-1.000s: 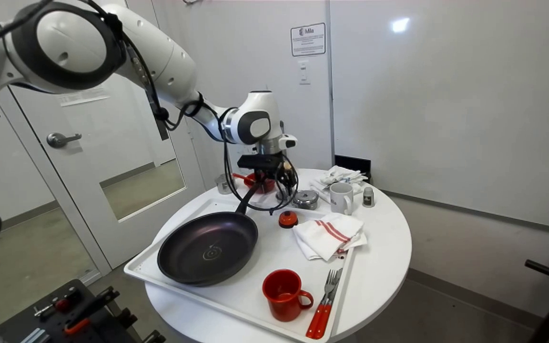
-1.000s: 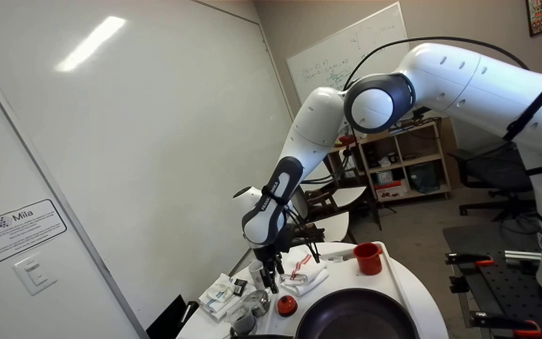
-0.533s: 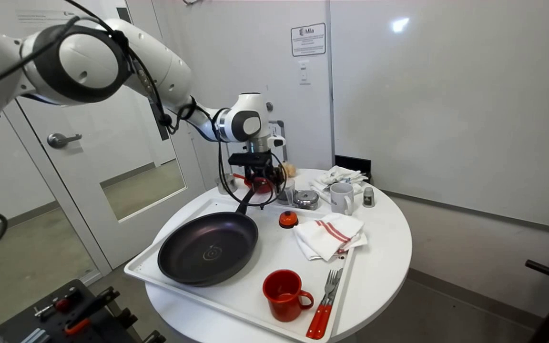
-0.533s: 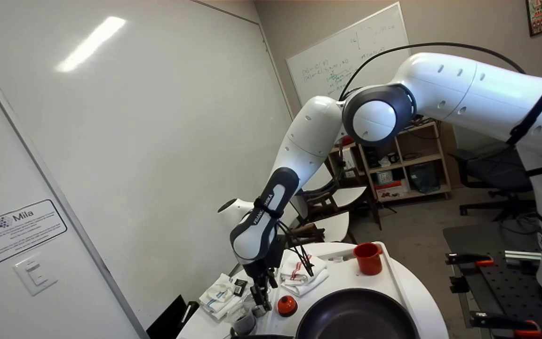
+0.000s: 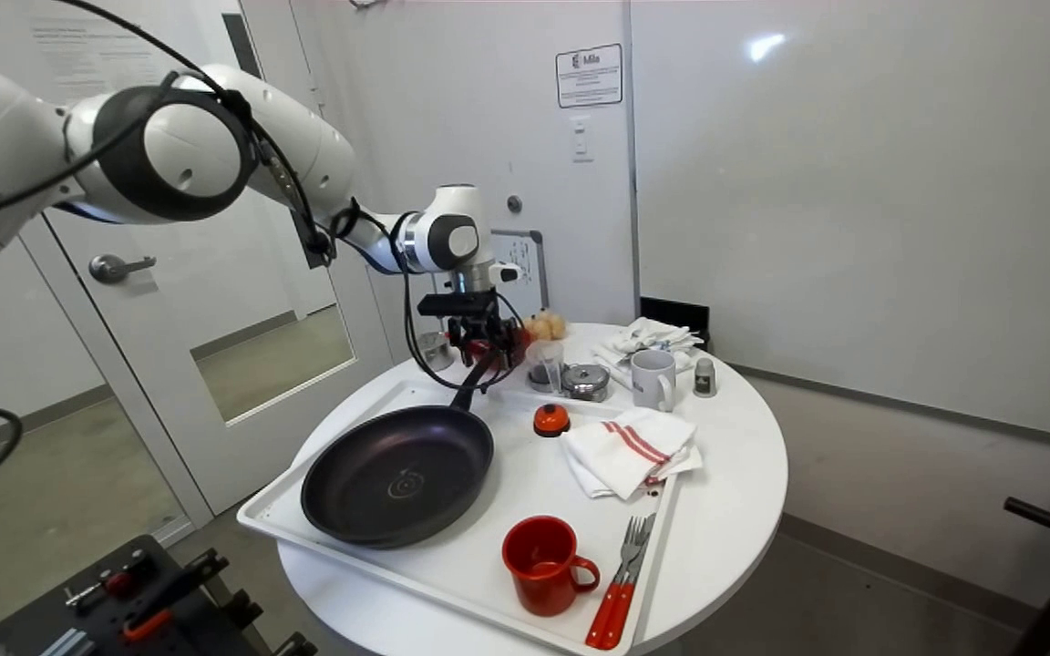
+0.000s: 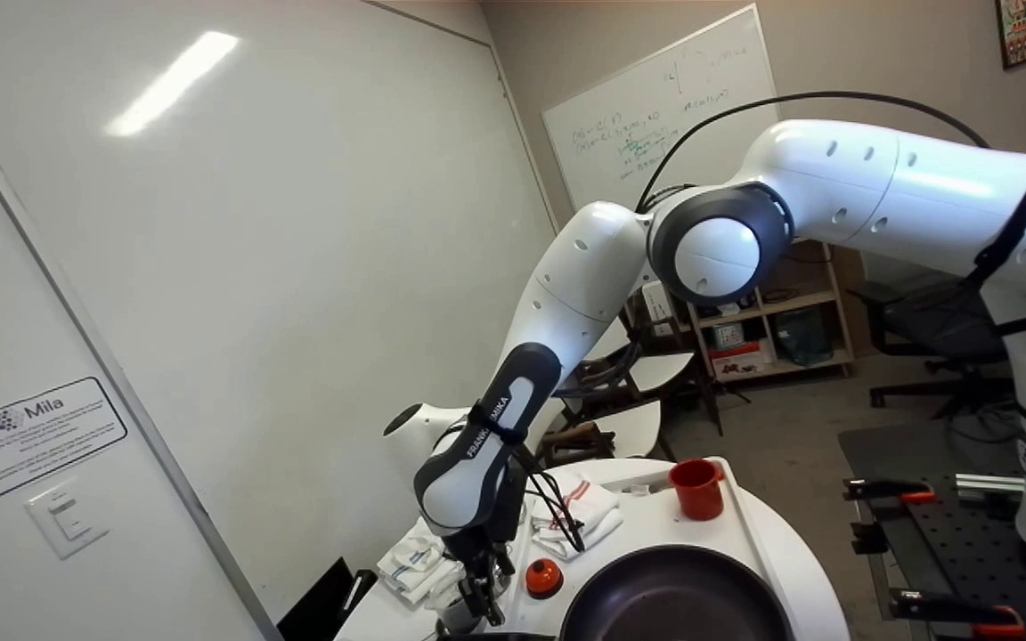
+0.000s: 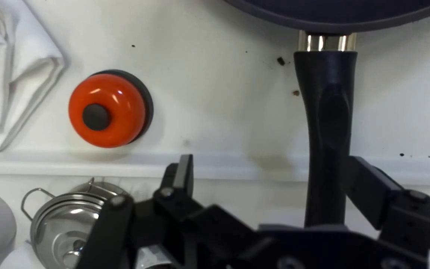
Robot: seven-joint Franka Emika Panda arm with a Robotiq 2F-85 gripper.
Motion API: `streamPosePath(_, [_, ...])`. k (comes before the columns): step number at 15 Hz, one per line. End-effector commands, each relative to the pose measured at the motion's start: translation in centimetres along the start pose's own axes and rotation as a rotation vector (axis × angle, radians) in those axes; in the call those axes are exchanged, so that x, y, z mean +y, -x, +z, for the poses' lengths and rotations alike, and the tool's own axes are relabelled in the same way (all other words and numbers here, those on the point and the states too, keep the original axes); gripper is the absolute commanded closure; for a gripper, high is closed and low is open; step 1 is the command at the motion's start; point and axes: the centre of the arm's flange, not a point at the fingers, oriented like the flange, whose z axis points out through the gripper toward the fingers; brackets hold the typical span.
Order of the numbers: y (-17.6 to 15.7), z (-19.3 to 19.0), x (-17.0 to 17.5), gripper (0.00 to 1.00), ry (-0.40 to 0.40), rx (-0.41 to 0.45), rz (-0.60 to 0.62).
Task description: Move the black pan to the left
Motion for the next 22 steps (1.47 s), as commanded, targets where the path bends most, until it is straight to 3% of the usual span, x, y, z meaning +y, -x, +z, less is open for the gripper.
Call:
streamPosePath(1, [-2.3, 0.5, -2.0, 0.00, 0.027, -0.023, -0.005])
streamPosePath(13, [-4.5, 2.9, -5.2, 0.00, 0.027, -0.087, -0.047])
streamPosePath(14, [-4.6, 3.0, -5.2, 0.04, 0.028, -0.091, -0.048])
streamPosePath(15, [-4.7, 3.2, -5.2, 0.28, 0.027, -0.096, -0.049])
streamPosePath(18, [-4.9, 3.4, -5.1, 0.39, 0.029, -0.102, -0.048])
streamPosePath(22, [-5.2, 3.2, -5.0, 0.70, 0.030, -0.104, -0.046])
